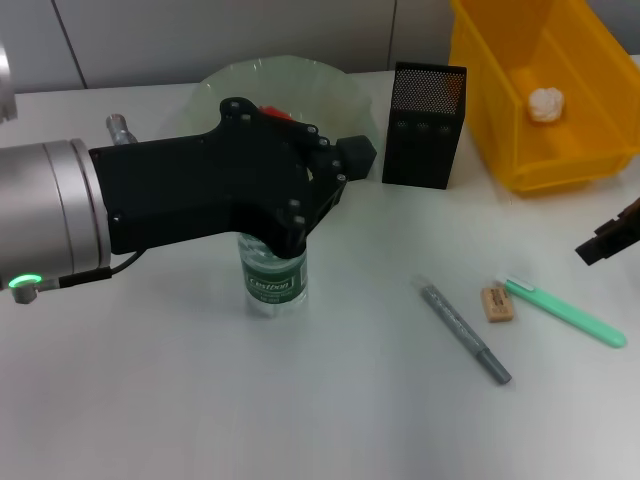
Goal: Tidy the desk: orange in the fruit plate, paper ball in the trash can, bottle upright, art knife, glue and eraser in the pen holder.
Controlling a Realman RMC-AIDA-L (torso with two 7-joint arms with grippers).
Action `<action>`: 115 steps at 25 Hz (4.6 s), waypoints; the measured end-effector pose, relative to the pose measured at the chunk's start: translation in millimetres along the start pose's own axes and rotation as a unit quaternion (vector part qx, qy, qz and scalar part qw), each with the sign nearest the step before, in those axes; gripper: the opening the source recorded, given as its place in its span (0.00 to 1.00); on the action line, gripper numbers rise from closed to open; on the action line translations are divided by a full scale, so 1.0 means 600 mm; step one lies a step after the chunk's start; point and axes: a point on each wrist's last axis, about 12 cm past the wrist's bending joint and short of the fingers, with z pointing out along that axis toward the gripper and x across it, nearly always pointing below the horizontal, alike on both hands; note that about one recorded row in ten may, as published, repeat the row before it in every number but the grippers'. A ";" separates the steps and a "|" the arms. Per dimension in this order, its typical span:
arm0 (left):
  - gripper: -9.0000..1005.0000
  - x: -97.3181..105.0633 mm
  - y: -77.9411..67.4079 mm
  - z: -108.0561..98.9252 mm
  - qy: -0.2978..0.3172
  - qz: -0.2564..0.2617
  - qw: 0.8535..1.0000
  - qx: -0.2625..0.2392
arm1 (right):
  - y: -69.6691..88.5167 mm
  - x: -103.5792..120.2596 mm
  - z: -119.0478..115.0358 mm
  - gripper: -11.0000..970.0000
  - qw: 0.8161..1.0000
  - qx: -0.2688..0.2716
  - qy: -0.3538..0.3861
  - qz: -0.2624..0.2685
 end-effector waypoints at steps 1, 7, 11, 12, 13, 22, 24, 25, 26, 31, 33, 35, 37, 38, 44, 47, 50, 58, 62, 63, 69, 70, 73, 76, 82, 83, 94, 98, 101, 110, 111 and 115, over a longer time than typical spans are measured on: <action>0.01 0.001 0.000 -0.001 0.000 0.001 1.000 -0.001 | -0.001 -0.004 0.004 0.49 1.000 0.001 -0.001 -0.005; 0.01 0.007 0.000 -0.005 -0.003 -0.001 1.000 -0.004 | 0.001 -0.024 0.034 0.51 0.999 0.005 -0.002 -0.035; 0.01 0.010 0.003 -0.012 -0.007 -0.008 1.000 -0.011 | 0.007 -0.038 0.055 0.54 0.997 0.026 0.014 -0.067; 0.01 0.010 0.004 -0.014 -0.009 -0.008 1.000 -0.012 | 0.012 -0.042 0.066 0.55 0.996 0.030 0.023 -0.085; 0.01 0.010 0.003 -0.015 -0.011 -0.008 1.000 -0.013 | 0.012 -0.042 0.066 0.56 0.996 0.030 0.023 -0.085; 0.01 0.020 0.003 -0.023 -0.031 -0.021 0.999 -0.013 | 0.027 -0.057 0.100 0.63 0.988 0.057 0.041 -0.134; 0.01 0.020 0.002 -0.023 -0.031 -0.022 0.999 -0.013 | 0.028 -0.060 0.101 0.63 0.988 0.059 0.038 -0.137; 0.01 0.020 0.002 -0.023 -0.031 -0.023 0.999 -0.013 | 0.028 -0.061 0.102 0.63 0.988 0.059 0.037 -0.137; 0.01 0.020 0.002 -0.024 -0.030 -0.023 0.999 -0.013 | 0.029 -0.062 0.102 0.63 0.988 0.059 0.037 -0.138; 0.01 0.021 0.002 -0.024 -0.030 -0.024 0.999 -0.013 | 0.033 -0.066 0.104 0.63 0.988 0.055 0.032 -0.141; 0.01 0.021 0.002 -0.024 -0.030 -0.024 0.999 -0.013 | 0.038 -0.069 0.109 0.62 0.988 0.051 0.030 -0.142; 0.01 0.022 0.002 -0.024 -0.030 -0.025 0.999 -0.013 | 0.044 -0.072 0.114 0.62 0.988 0.047 0.030 -0.146; 0.01 0.022 0.002 -0.023 -0.029 -0.025 0.999 -0.013 | 0.050 -0.075 0.119 0.62 0.987 0.043 0.032 -0.150; 0.01 0.023 0.002 -0.023 -0.029 -0.025 0.999 -0.012 | 0.053 -0.076 0.121 0.62 0.987 0.041 0.032 -0.151; 0.01 0.026 0.002 -0.024 -0.028 -0.027 0.999 -0.014 | 0.058 -0.075 0.125 0.62 0.987 0.033 0.038 -0.151; 0.01 0.027 0.002 -0.024 -0.028 -0.028 0.999 -0.014 | 0.060 -0.069 0.124 0.62 0.988 0.027 0.043 -0.145; 0.01 0.027 0.002 -0.024 -0.028 -0.028 0.999 -0.014 | 0.061 -0.062 0.116 0.62 0.989 0.022 0.045 -0.138; 0.01 0.026 0.002 -0.024 -0.028 -0.026 0.999 -0.014 | 0.068 -0.045 0.097 0.62 0.990 0.031 0.034 -0.136; 0.01 0.027 0.003 -0.023 -0.028 -0.027 0.999 -0.014 | 0.066 -0.038 0.105 0.62 0.990 0.025 0.039 -0.129; 0.01 0.028 0.003 -0.023 -0.028 -0.027 0.999 -0.014 | 0.066 -0.037 0.106 0.62 0.991 0.024 0.040 -0.128; 0.01 0.030 0.002 -0.023 -0.028 -0.029 0.999 -0.014 | 0.061 -0.033 0.105 0.62 0.992 0.026 0.035 -0.120; 0.01 0.030 0.002 -0.023 -0.027 -0.029 0.999 -0.014 | 0.059 -0.032 0.103 0.62 0.992 0.027 0.034 -0.118; 0.01 0.030 0.002 -0.024 -0.027 -0.030 0.999 -0.015 | 0.054 -0.028 0.100 0.62 0.993 0.028 0.031 -0.111; 0.01 0.030 0.002 -0.024 -0.027 -0.029 0.999 -0.015 | 0.051 -0.026 0.098 0.62 0.993 0.030 0.029 -0.108; 0.01 0.030 0.003 -0.023 -0.027 -0.028 0.999 -0.014 | 0.046 -0.021 0.108 0.61 0.994 0.033 0.035 -0.101; 0.01 0.030 0.003 -0.023 -0.027 -0.028 0.999 -0.014 | 0.045 -0.020 0.110 0.60 0.994 0.032 0.036 -0.100; 0.01 0.031 0.003 -0.024 -0.027 -0.029 0.999 -0.015 | 0.043 -0.025 0.114 0.44 0.993 0.038 0.030 -0.105; 0.01 0.031 0.003 -0.024 -0.027 -0.029 0.999 -0.015 | 0.042 -0.024 0.115 0.40 0.993 0.038 0.030 -0.104; 0.01 0.031 0.003 -0.024 -0.027 -0.029 0.999 -0.015 | 0.041 -0.023 0.117 0.40 0.993 0.038 0.032 -0.104; 0.01 0.032 0.002 -0.024 -0.026 -0.027 0.999 -0.016 | 0.040 -0.023 0.123 0.40 0.993 0.039 0.032 -0.104; 0.01 0.032 0.002 -0.024 -0.026 -0.027 0.999 -0.016 | 0.040 -0.023 0.123 0.40 0.993 0.039 0.032 -0.104; 0.01 0.032 0.002 -0.024 -0.026 -0.027 0.999 -0.016 | 0.041 -0.025 0.131 0.40 0.993 0.036 0.035 -0.103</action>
